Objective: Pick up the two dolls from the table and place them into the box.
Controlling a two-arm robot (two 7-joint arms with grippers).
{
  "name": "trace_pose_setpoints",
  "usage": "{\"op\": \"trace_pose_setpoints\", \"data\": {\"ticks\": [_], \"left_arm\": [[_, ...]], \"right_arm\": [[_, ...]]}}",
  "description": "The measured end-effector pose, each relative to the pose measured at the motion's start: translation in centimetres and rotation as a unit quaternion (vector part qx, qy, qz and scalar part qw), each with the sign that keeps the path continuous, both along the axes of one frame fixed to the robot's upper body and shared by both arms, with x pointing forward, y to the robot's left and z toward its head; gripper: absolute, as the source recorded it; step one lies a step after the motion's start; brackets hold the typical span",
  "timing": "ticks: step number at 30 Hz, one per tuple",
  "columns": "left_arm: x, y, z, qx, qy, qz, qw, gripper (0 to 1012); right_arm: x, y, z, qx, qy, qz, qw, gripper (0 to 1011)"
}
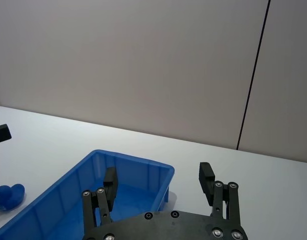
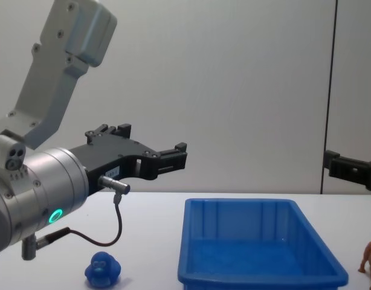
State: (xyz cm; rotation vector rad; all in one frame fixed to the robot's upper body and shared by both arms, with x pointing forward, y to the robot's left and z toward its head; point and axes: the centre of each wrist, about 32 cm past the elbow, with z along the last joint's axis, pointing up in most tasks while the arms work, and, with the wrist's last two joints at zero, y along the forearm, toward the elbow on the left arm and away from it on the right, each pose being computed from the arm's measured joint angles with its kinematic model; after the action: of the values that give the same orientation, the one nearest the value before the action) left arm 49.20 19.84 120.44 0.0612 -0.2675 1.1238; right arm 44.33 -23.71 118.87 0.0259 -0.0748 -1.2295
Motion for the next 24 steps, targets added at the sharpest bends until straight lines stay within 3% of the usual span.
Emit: {"op": "trace_pose_setpoints", "data": {"ticks": [24], "left_arm": [[0.00, 0.00, 0.00, 0.000, 0.000, 0.000, 1.0000, 1003]], "right_arm": [[0.01, -0.04, 0.01, 0.000, 0.000, 0.000, 1.0000, 1001]]}}
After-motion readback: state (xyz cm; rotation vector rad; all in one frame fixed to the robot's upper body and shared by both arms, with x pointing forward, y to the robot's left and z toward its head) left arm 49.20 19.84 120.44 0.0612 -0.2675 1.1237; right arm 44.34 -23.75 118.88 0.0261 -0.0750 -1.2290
